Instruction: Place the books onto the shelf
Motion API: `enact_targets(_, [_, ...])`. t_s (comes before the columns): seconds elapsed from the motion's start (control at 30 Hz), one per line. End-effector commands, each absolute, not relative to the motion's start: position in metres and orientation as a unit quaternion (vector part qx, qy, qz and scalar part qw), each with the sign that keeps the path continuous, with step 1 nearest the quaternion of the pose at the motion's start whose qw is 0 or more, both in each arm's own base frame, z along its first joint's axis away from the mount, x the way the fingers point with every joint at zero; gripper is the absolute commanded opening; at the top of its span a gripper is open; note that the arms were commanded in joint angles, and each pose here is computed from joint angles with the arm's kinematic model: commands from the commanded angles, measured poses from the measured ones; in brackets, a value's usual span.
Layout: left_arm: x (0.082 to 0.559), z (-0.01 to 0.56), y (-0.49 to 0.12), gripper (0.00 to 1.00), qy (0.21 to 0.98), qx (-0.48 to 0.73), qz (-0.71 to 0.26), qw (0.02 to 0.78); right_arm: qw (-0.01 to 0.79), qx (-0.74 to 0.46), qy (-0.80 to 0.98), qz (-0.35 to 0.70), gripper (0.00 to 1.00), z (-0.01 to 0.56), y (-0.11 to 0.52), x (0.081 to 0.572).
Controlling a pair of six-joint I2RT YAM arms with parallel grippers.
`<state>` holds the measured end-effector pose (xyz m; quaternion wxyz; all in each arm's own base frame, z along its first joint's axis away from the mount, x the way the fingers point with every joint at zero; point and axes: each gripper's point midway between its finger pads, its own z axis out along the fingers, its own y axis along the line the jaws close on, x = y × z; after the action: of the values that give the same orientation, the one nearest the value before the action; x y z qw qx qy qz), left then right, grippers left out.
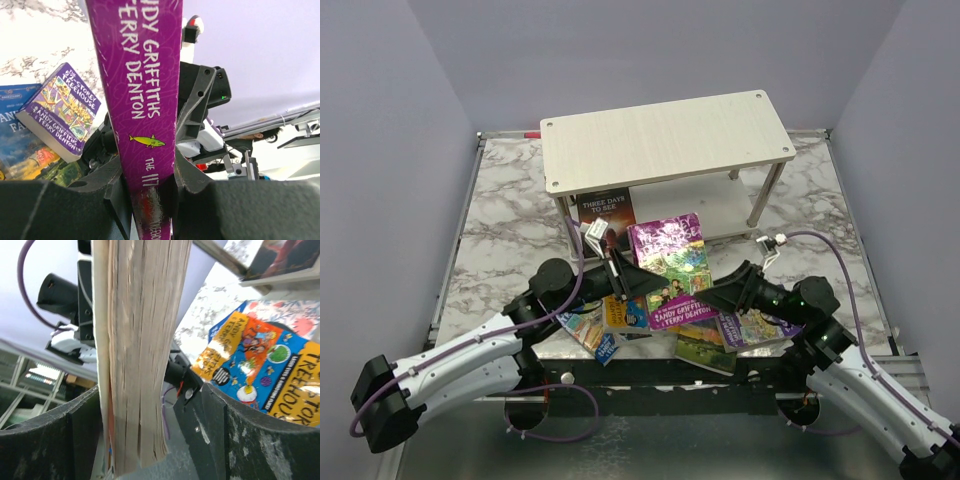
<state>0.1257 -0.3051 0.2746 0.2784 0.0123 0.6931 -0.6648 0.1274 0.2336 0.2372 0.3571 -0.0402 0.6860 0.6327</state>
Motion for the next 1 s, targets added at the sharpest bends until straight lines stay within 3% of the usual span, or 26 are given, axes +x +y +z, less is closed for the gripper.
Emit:
enact_targets(0.0, [0.116,0.34,-0.295,0.0,0.605,0.049,-0.72,0.336,0.339,-0.104,0.643,0.679,0.77,0.256,0.237,0.099])
enact_targets(0.47, [0.123,0.343,-0.287,0.0,0.595,0.038,-0.711,0.373,0.337,-0.122,0.625,0.693,0.55,0.28,0.238,0.092])
enact_targets(0.97, [0.132,0.35,-0.279,0.0,0.581,0.018,-0.706,0.406,0.337,-0.126,0.611,0.706,0.43,0.299,0.244,0.097])
